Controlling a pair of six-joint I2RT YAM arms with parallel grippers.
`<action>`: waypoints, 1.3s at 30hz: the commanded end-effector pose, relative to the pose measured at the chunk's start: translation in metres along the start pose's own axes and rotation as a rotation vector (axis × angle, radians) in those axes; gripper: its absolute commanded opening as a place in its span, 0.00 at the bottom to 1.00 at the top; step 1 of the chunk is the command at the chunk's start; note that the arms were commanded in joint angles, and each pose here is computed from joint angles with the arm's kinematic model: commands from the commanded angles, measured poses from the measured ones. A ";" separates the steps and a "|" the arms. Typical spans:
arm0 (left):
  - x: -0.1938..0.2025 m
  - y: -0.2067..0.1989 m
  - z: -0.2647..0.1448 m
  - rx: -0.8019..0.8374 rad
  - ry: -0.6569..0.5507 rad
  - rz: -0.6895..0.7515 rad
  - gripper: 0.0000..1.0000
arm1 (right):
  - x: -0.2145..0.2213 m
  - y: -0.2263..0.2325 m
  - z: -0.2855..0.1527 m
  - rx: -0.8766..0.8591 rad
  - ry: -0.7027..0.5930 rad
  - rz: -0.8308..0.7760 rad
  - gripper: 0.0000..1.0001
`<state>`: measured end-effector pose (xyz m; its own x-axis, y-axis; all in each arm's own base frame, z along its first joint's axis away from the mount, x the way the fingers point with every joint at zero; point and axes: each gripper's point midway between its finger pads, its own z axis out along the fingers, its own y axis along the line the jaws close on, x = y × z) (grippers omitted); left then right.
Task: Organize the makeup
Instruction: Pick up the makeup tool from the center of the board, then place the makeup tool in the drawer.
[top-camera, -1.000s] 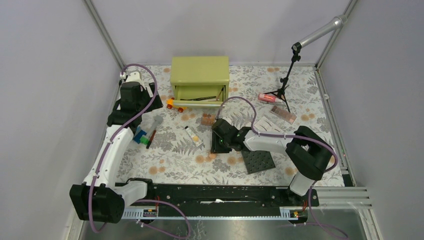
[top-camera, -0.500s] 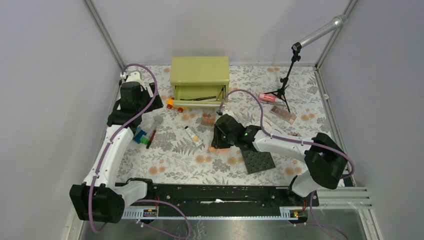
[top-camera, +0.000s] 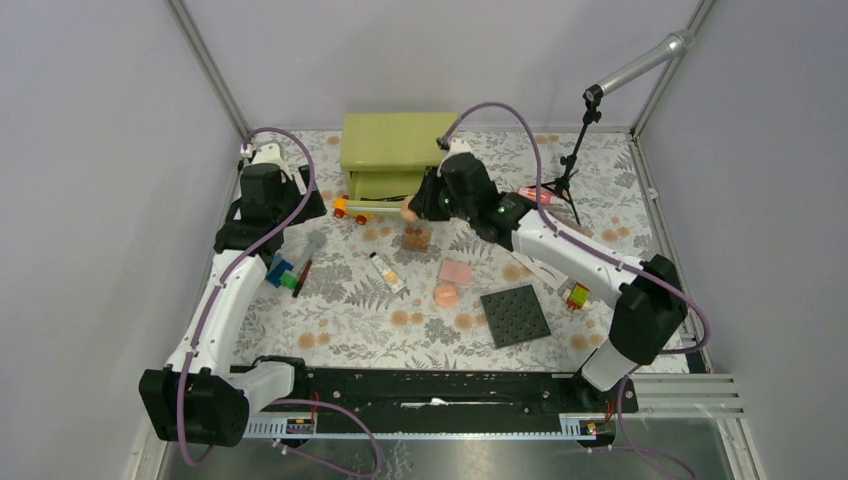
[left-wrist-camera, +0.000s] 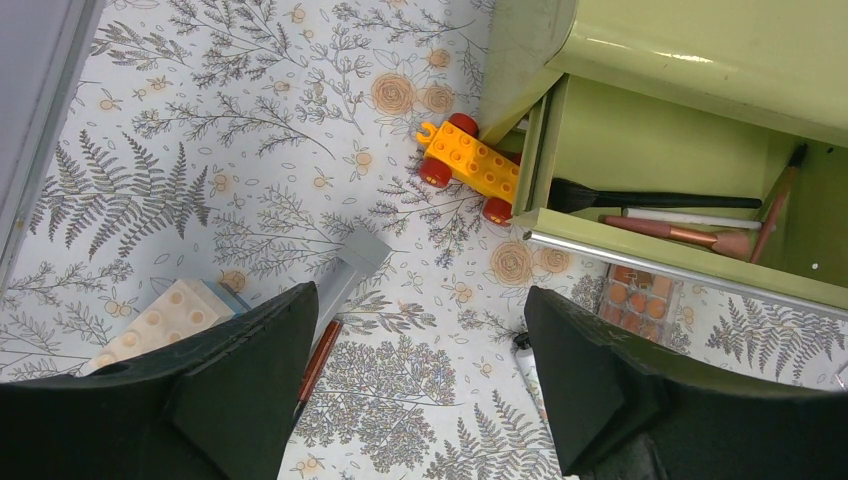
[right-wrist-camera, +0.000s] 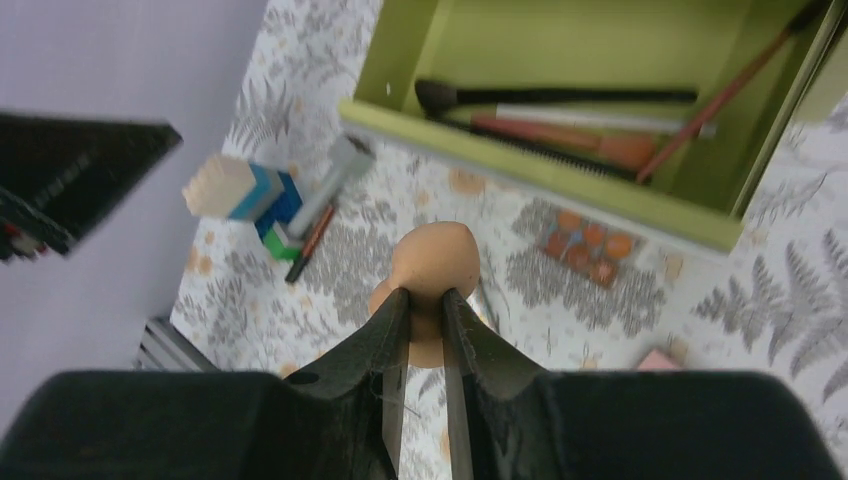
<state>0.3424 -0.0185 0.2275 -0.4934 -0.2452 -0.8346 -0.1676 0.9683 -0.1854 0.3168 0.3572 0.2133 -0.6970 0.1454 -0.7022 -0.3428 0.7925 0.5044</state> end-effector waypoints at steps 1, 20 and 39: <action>-0.014 -0.004 -0.007 0.026 -0.058 -0.016 0.84 | -0.048 0.004 0.017 -0.020 -0.072 -0.036 0.24; -0.017 -0.001 -0.011 0.012 -0.076 -0.018 0.85 | -0.078 -0.043 0.097 0.122 -0.079 -0.060 0.32; -0.017 0.000 -0.011 0.008 -0.077 -0.016 0.86 | -0.054 -0.092 0.034 0.278 -0.081 -0.118 0.57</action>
<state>0.3395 -0.0186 0.2318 -0.4812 -0.2462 -0.8413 -0.1629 0.9681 -0.1902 0.4270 0.3266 0.1565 -0.6607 0.0719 -0.7472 -0.2344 0.9258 0.2964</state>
